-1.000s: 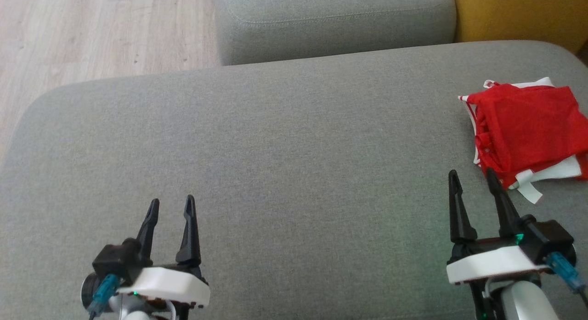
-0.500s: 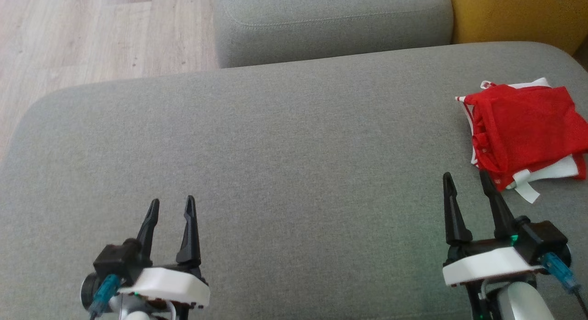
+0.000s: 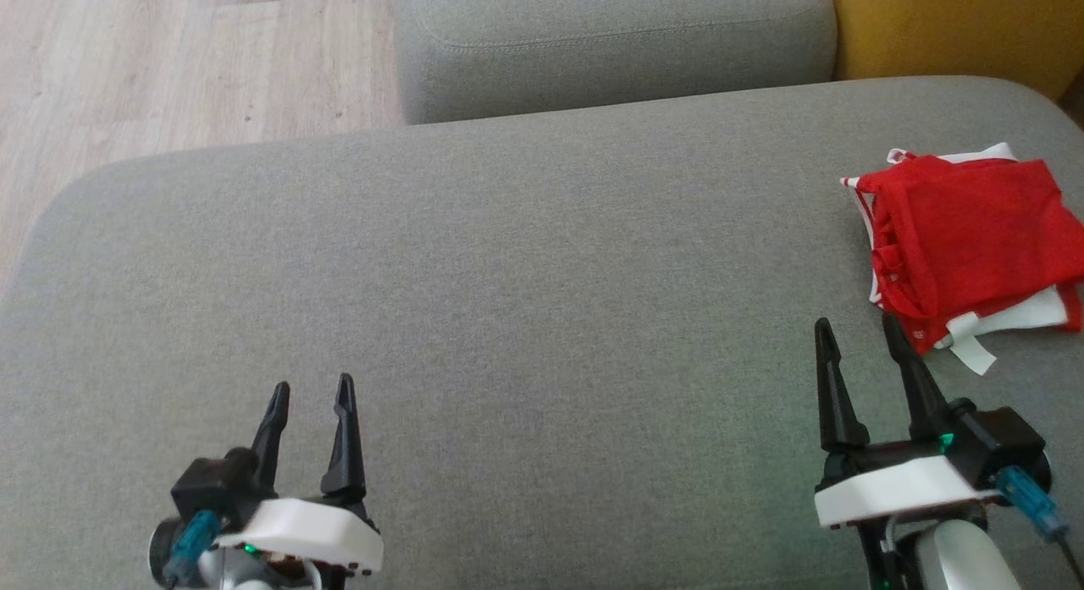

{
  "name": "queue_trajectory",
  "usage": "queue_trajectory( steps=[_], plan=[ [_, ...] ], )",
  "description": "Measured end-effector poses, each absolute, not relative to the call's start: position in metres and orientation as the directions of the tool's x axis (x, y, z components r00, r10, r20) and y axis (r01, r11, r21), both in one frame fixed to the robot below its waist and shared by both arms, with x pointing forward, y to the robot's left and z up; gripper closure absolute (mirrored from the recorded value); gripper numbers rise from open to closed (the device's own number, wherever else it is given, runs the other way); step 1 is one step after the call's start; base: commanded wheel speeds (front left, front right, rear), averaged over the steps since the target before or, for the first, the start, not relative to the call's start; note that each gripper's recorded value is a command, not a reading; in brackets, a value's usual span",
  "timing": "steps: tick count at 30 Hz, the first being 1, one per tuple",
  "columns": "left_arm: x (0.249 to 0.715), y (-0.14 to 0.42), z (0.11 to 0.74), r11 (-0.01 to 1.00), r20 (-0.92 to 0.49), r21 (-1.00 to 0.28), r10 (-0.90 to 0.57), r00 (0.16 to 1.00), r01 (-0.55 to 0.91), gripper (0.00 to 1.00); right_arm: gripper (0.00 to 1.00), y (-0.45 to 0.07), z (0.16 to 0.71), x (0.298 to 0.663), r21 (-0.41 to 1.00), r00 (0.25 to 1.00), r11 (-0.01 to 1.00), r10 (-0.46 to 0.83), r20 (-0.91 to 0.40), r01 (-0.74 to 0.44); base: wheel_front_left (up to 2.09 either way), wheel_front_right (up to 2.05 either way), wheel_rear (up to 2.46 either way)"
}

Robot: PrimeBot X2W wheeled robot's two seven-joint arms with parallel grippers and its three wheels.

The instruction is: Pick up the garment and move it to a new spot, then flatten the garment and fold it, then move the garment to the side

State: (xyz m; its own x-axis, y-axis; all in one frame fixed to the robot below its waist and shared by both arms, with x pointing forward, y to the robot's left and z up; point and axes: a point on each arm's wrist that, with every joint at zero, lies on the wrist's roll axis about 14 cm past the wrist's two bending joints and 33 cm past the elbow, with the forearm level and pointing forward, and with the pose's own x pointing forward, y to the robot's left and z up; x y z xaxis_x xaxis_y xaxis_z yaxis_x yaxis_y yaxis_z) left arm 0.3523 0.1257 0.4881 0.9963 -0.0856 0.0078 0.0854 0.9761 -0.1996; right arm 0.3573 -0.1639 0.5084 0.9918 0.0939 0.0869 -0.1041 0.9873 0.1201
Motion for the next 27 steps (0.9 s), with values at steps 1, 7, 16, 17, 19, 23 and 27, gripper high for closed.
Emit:
queue_trajectory(
  steps=[1, 7, 16, 17, 19, 23, 27],
  plan=[
    [0.352, 0.126, 0.487, 0.975, 0.003, -0.204, -0.086, 0.996, 0.085, 0.00, 0.00, -0.164, 0.508, 0.357, 0.120, 0.992, 0.987, 0.094, 0.087, -0.104, 0.00, 0.00, 0.00],
    [0.352, 0.128, 0.482, 0.974, -0.012, -0.214, -0.078, 0.997, 0.073, 0.00, 0.00, -0.164, 0.508, 0.357, 0.120, 0.992, 0.987, 0.094, 0.085, -0.104, 0.00, 0.00, 0.00],
    [0.332, 0.137, 0.436, 0.978, -0.166, -0.210, -0.047, 0.985, 0.011, 1.00, 1.00, -0.164, 0.463, 0.339, 0.144, 0.994, 0.986, 0.089, -0.055, -0.080, 0.00, 0.00, 0.00],
    [0.329, 0.138, 0.432, 0.976, -0.181, -0.219, -0.044, 0.982, 0.004, 1.00, 1.00, -0.165, 0.460, 0.337, 0.156, 0.994, 0.985, 0.086, -0.064, -0.075, 0.00, 0.00, 0.00],
    [0.329, 0.139, 0.431, 0.971, -0.189, -0.238, -0.039, 0.981, -0.007, 1.00, 1.00, -0.165, 0.459, 0.337, 0.178, 0.994, 0.982, 0.081, -0.070, -0.068, 0.00, 0.00, 0.00],
    [0.329, 0.140, 0.430, 0.960, -0.201, -0.278, -0.036, 0.979, -0.022, 1.00, 1.00, -0.167, 0.459, 0.338, 0.225, 0.995, 0.973, 0.071, -0.074, -0.053, 0.00, 0.00, 0.00],
    [0.329, 0.143, 0.428, 0.948, -0.212, -0.316, -0.029, 0.977, -0.040, 1.00, 1.00, -0.168, 0.458, 0.338, 0.269, 0.995, 0.962, 0.061, -0.080, -0.038, 0.00, 0.00, 0.00]
  ],
)
